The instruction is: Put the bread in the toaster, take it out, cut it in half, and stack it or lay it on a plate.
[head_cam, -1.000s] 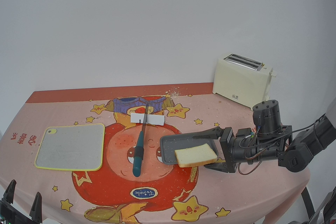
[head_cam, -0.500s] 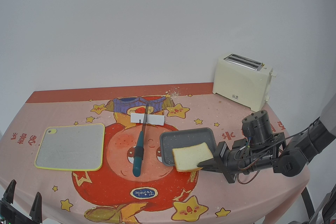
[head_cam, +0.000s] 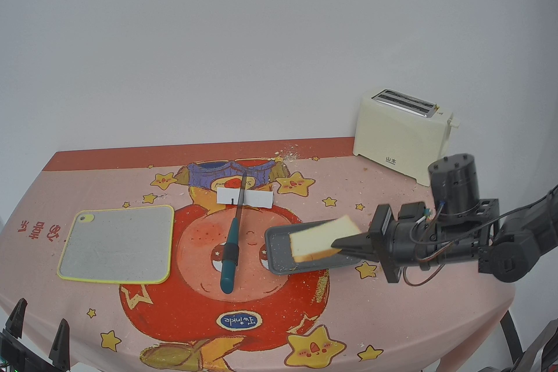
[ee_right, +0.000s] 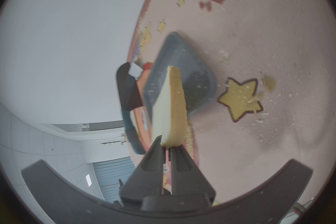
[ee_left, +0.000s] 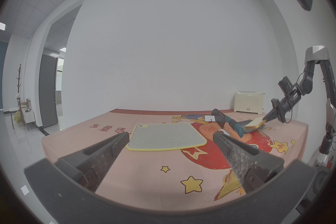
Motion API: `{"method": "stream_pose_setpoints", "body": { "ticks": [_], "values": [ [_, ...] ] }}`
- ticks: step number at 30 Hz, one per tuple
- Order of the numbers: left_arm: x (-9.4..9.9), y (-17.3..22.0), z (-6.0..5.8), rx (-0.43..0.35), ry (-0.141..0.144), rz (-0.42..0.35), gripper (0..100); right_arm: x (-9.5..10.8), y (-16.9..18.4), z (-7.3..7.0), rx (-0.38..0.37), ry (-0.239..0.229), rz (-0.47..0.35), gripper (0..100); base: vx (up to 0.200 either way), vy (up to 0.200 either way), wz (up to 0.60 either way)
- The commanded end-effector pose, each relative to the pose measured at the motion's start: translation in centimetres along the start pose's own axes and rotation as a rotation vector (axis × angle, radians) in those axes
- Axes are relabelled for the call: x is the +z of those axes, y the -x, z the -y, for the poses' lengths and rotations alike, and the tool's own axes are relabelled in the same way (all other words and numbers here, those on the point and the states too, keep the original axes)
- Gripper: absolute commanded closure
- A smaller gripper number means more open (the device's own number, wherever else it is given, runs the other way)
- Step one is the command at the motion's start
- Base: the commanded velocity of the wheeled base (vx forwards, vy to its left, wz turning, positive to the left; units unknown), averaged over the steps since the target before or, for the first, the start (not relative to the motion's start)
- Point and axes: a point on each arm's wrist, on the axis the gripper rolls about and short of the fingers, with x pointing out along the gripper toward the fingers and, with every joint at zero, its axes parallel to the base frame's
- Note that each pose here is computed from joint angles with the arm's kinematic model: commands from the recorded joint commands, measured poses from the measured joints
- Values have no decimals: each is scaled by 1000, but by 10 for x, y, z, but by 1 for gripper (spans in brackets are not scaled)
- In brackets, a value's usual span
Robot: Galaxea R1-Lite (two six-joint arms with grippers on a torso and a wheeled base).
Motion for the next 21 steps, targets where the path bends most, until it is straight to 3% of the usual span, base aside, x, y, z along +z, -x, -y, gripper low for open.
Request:
{"method": "stream_pose_setpoints", "body": {
  "ticks": [1,4,6,7,8,9,11,12,14,19,21],
  "values": [
    [-5,-1,0,0,0,-7,0,6,45,-37,123,200,98,100,0,0,0],
    [-5,-1,0,0,0,-7,0,18,63,-44,90,343,171,100,0,0,0],
    [-5,-1,0,0,0,-7,0,26,77,-46,55,465,235,100,0,0,0],
    [-5,-1,0,0,0,-7,0,32,86,-46,34,553,277,100,0,0,0],
    [-5,-1,0,0,0,-7,0,32,86,-46,34,553,277,100,0,0,0],
    [-5,-1,0,0,0,-7,0,35,96,-43,2,679,313,100,0,0,0],
    [-5,-1,0,0,0,-7,0,38,103,-36,-43,797,334,100,0,0,0],
    [-5,-1,0,0,0,-7,0,41,105,-27,-88,885,342,100,0,0,0],
    [-5,-1,0,1,-1,-7,0,42,107,-15,-146,995,335,100,0,0,0],
    [-5,-1,0,0,0,-7,0,32,117,-17,-111,1088,317,100,0,0,0],
    [-5,-1,0,0,0,-7,0,31,117,-18,-95,1148,299,100,0,0,0]
  ]
}}
